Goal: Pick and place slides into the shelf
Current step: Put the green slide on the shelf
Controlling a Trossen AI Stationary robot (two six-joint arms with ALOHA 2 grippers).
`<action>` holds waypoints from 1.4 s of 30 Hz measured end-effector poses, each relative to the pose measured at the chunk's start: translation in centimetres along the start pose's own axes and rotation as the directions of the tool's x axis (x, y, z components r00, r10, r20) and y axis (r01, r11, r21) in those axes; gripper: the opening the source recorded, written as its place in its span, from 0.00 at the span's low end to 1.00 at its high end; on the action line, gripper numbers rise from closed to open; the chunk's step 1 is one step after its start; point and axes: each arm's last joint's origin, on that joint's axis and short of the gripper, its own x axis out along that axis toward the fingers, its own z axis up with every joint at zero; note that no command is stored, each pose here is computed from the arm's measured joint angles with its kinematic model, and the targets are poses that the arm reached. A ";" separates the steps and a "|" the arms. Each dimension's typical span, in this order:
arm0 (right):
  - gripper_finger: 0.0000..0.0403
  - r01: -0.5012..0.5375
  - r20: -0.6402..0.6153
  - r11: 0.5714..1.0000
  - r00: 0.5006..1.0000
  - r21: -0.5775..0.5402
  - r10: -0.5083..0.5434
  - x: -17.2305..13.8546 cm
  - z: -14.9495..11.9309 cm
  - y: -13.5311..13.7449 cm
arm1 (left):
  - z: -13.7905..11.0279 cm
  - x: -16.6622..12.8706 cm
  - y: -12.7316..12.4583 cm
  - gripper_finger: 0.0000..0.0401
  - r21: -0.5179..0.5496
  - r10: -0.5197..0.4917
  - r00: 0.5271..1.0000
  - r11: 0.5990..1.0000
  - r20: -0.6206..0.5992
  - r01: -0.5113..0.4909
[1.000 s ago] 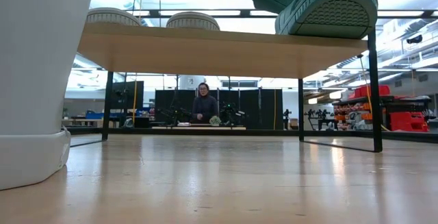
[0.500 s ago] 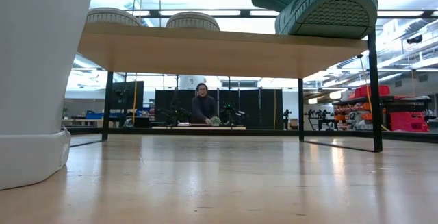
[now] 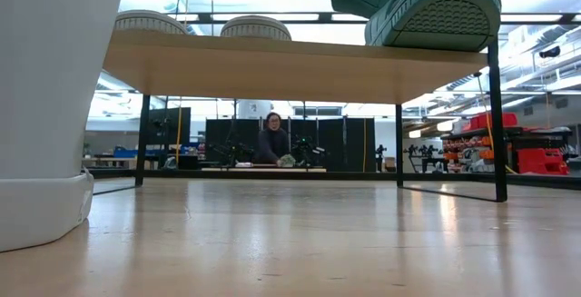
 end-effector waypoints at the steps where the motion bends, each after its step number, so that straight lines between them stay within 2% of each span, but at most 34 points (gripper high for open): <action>1: 0.19 0.000 0.001 1.000 1.000 -0.003 0.000 0.0 0.0 0.0 | -0.1 0.0 0.0 0.44 -0.004 0.000 1.000 1.000 -0.004 0.000; 7: 0.19 0.007 0.001 1.000 1.000 -0.008 -0.007 0.0 0.0 0.0 | 0.0 0.1 0.1 0.32 -0.014 0.011 1.000 1.000 0.001 -0.011; 10: 0.20 0.007 0.000 1.000 1.000 -0.023 -0.007 0.0 0.0 0.0 | 0.0 0.2 0.1 0.30 -0.015 0.015 1.000 1.000 0.002 -0.015; 15: 0.47 0.014 0.054 0.999 0.998 -0.052 -0.011 -1.4 -0.2 -0.1 | 0.1 0.2 0.1 0.27 -0.030 0.020 1.000 0.999 0.016 -0.019; 18: 0.58 0.017 0.109 0.999 0.994 -0.043 -0.012 -2.5 -0.3 -0.2 | 0.1 0.2 0.1 0.26 -0.048 0.019 1.000 0.999 0.014 -0.019; 21: 0.63 0.031 0.183 0.999 0.983 -0.016 -0.028 -4.6 -0.8 -0.4 | 0.5 -0.4 0.5 0.26 -0.087 0.033 0.998 0.996 0.056 -0.028; 24: 0.64 0.025 0.260 1.000 0.965 0.015 -0.028 -6.8 -1.5 -0.5 | 1.0 -0.7 1.0 0.26 -0.118 0.028 0.993 0.993 0.115 -0.015; 29: 0.62 -0.004 0.381 0.997 0.924 0.072 -0.024 -10.5 -3.1 -0.8 | 1.3 -0.6 2.1 0.25 -0.149 0.020 0.981 0.989 0.195 0.010; 32: 0.61 -0.046 0.473 0.993 0.881 0.106 -0.009 -13.4 -4.5 -0.9 | 0.0 0.1 2.5 0.25 -0.137 -0.003 0.994 0.990 0.110 0.018; 36: 0.61 -0.108 0.583 0.983 0.812 0.148 0.001 -16.4 -6.3 -1.1 | -1.0 1.7 2.7 0.25 -0.177 -0.022 0.990 0.983 0.140 0.047; 42: 0.61 -0.167 0.693 0.963 0.720 0.212 -0.027 -19.6 -8.6 -1.4 | -1.9 1.8 2.0 0.25 -0.255 -0.029 0.937 0.959 0.349 0.124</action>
